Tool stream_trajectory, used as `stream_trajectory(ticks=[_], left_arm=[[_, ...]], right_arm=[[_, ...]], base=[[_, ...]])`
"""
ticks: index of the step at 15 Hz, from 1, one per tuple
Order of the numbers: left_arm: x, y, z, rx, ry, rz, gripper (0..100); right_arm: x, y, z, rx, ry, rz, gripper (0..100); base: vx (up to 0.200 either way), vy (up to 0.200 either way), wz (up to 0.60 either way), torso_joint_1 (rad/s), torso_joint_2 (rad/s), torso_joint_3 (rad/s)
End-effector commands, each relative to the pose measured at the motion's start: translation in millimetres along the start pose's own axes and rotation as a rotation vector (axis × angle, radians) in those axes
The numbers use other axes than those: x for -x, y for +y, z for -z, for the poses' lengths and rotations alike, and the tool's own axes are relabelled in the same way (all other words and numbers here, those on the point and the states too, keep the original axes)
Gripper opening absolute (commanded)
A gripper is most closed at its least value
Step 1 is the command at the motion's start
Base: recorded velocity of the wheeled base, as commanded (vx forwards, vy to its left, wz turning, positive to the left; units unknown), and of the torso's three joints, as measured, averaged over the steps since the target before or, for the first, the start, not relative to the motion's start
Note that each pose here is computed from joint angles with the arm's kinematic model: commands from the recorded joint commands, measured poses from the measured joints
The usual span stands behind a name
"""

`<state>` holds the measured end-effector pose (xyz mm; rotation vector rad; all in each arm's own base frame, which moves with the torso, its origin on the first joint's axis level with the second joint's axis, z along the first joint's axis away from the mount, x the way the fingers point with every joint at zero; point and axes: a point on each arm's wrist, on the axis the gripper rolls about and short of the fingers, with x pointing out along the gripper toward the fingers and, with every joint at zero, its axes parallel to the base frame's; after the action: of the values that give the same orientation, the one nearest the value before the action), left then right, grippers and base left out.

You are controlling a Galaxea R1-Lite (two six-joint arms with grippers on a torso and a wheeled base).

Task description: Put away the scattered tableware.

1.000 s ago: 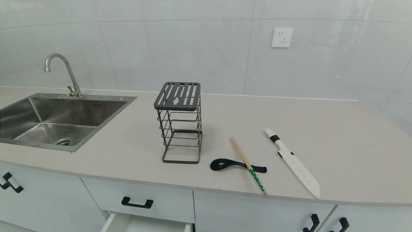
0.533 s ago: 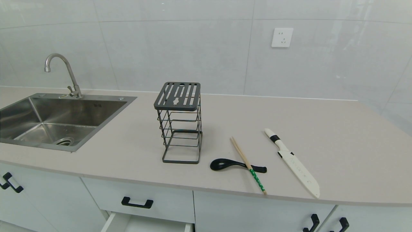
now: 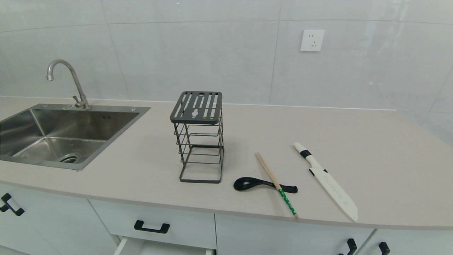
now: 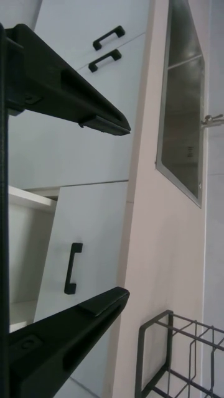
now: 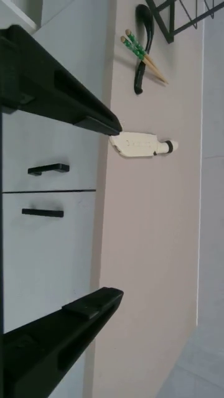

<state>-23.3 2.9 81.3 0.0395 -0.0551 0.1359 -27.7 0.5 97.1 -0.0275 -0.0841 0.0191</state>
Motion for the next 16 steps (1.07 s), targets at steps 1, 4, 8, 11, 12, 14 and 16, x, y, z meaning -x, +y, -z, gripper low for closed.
stream_trajectory(ticks=[1, 4, 8, 11, 12, 14, 16], left_arm=[[0, 0.0, 0.1, -0.004, 0.001, 0.000, 100], [0, 0.0, 0.1, -0.003, 0.001, 0.000, 100], [0, 0.0, 0.1, -0.004, 0.001, -0.002, 100], [0, 0.0, 0.1, -0.004, 0.001, -0.002, 100], [0, 0.0, 0.1, -0.004, 0.001, -0.002, 100], [0, 0.0, 0.1, -0.003, 0.001, 0.000, 100], [0, 0.0, 0.1, -0.003, 0.001, 0.000, 100]], right_arm=[[6, -2, -100, 0.016, -0.156, -0.108, 100], [-14, 3, -92, 0.048, 0.094, -0.356, 100], [-62, 7, -95, 0.018, 0.326, -0.482, 100], [-135, 22, -108, 0.113, 0.513, -0.543, 100], [-145, 27, -106, 0.126, 0.545, -0.548, 100], [-187, 55, -95, 0.186, 0.659, -0.591, 100], [-220, 77, -90, 0.219, 0.701, -0.592, 100]], base=[[0.000, 0.000, 0.00, 0.000, 0.00, 0.000], [0.000, 0.000, 0.00, 0.000, 0.00, 0.000], [0.000, 0.000, 0.00, 0.000, 0.00, 0.000], [0.000, 0.000, 0.00, 0.000, 0.00, 0.000], [0.000, 0.000, 0.00, 0.000, 0.00, 0.000], [0.000, 0.000, 0.00, 0.000, 0.00, 0.000], [0.000, 0.000, 0.00, 0.000, 0.00, 0.000]])
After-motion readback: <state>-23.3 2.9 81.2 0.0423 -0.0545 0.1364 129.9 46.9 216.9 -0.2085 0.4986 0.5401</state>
